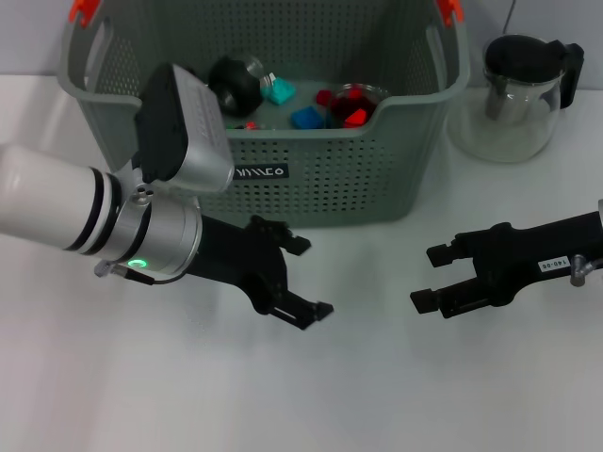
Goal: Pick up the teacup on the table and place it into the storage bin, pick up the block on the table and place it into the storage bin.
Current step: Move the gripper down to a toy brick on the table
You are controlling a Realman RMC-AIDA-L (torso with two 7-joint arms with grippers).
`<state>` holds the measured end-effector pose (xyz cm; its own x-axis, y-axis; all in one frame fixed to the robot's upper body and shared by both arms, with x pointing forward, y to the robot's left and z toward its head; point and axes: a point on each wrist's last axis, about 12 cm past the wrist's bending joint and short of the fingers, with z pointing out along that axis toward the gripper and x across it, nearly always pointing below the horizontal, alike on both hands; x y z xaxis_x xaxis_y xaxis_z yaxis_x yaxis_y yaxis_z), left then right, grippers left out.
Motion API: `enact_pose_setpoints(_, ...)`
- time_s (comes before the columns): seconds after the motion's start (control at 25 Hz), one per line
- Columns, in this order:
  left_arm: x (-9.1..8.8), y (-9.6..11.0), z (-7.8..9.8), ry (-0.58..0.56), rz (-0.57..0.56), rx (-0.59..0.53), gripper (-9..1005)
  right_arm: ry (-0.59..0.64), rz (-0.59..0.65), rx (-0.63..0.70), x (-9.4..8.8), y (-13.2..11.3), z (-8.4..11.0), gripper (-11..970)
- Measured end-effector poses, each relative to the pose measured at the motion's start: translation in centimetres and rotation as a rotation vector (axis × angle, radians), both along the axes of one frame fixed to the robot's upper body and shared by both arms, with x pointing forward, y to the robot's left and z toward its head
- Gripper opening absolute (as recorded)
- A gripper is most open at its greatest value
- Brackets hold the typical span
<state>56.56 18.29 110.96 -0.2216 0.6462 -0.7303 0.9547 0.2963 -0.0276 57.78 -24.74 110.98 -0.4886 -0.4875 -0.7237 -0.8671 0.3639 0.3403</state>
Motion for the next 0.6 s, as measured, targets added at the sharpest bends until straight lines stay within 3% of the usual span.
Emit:
enact_pose_setpoints(0.32,0.5,1.0,-2.4,-0.013,0.111,0.048,949,0.003,-0.004,0.000,-0.1,-0.1,-0.1,927)
enact_pose_setpoints(0.6,0.6,1.1,-3.2,-0.019,0.149,0.059,948,0.002,0.000,0.002,0.0,0.1,0.0,928)
